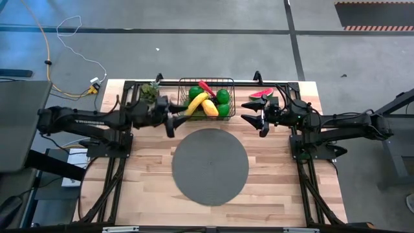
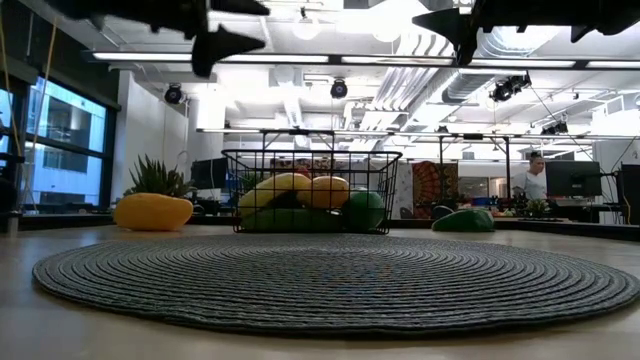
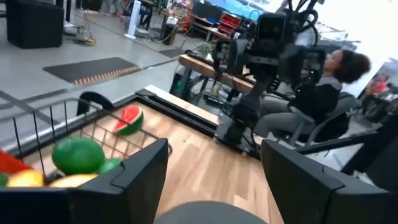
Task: Build produce basket
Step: Put the yellow mango into the black wire basket
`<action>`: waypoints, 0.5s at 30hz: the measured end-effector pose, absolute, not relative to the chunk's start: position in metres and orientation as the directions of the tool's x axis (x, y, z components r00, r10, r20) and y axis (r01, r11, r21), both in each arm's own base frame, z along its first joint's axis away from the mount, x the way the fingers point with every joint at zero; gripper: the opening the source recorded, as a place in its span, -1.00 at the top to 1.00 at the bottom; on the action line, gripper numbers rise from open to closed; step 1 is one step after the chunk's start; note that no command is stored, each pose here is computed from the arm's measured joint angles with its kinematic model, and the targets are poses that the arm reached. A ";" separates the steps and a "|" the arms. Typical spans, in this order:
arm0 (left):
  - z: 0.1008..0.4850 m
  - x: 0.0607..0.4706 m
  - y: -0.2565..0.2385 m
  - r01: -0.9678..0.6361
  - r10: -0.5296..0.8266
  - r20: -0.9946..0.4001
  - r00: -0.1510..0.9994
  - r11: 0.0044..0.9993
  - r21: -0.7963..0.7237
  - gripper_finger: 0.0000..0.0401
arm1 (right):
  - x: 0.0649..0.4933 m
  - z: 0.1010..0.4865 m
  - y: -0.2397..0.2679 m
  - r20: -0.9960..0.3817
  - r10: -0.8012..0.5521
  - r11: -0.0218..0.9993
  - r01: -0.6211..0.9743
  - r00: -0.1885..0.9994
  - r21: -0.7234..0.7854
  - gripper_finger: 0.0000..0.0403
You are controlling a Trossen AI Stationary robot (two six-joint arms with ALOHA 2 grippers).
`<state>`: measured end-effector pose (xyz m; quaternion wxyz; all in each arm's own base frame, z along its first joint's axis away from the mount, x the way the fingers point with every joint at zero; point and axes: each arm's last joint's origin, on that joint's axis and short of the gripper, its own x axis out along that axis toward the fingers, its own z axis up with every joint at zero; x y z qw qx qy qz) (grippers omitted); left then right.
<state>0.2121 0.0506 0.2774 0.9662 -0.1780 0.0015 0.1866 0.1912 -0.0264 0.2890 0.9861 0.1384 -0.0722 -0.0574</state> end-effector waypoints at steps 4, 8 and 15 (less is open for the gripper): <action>0.264 0.204 0.040 -0.321 0.322 -0.056 0.945 0.888 -0.330 -0.23 | 0.191 0.289 -0.026 0.126 -0.133 0.955 0.093 0.983 0.281 -0.21; 0.263 0.204 0.034 -0.284 0.279 -0.054 0.959 0.933 -0.220 -0.23 | 0.191 0.289 -0.026 0.124 -0.133 0.959 0.096 0.983 0.266 -0.21; 0.264 0.204 0.031 -0.274 0.269 -0.050 0.962 0.951 -0.146 -0.23 | 0.191 0.289 -0.026 0.123 -0.133 0.961 0.098 0.983 0.258 -0.21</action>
